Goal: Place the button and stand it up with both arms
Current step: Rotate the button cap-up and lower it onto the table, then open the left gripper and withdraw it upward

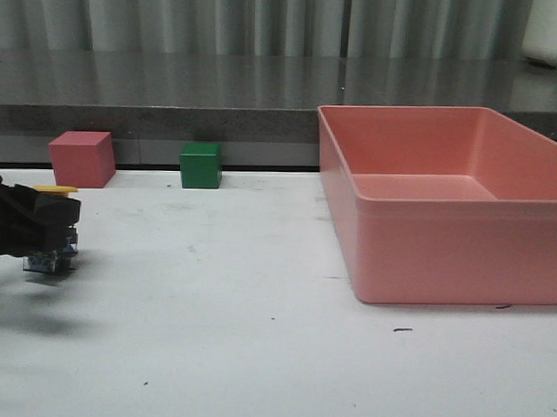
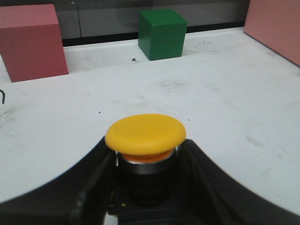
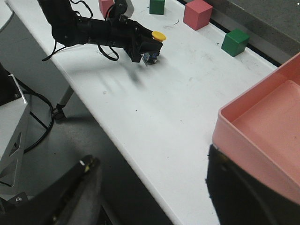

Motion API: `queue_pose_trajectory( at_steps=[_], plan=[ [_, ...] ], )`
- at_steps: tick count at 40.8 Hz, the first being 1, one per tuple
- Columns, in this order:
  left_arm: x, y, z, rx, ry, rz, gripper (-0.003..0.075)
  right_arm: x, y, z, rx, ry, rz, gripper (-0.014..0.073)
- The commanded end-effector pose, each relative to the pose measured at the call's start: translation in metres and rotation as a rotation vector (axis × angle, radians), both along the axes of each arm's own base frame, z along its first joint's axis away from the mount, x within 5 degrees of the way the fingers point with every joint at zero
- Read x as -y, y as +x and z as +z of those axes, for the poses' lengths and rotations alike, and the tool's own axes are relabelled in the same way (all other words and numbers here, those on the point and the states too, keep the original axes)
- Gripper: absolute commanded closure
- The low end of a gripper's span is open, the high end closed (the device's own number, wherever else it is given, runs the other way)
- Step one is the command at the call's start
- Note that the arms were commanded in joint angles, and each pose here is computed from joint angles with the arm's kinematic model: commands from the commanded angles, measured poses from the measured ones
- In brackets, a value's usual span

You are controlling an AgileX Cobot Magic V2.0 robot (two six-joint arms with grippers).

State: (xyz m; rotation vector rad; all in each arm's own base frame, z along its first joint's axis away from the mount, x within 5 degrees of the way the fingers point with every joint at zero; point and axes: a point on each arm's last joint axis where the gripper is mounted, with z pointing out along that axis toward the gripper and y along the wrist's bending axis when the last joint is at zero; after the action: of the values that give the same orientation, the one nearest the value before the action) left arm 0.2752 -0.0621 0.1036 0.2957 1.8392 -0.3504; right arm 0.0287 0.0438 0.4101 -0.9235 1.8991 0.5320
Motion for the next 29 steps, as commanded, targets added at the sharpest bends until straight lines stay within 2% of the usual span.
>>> queue_pose_trajectory(
  at_steps=[1,12,22,29],
  plan=[
    [0.0005,0.0064,0.0304,0.245,-0.095,0.009,0.0479,-0.0017,0.0011,0.01,0.046,0.056,0.001,0.0097],
    [0.0005,0.0064,0.0304,0.245,-0.095,0.009,0.0457,-0.0017,0.0011,0.01,0.046,0.056,0.001,0.0097],
    [0.0005,0.0064,0.0304,0.245,-0.095,0.009,0.0279,-0.0017,0.0011,0.01,0.046,0.056,0.001,0.0097],
    [0.0005,0.0064,0.0304,0.245,-0.095,0.009,0.0196,-0.0017,0.0011,0.01,0.046,0.056,0.001,0.0097]
  ],
)
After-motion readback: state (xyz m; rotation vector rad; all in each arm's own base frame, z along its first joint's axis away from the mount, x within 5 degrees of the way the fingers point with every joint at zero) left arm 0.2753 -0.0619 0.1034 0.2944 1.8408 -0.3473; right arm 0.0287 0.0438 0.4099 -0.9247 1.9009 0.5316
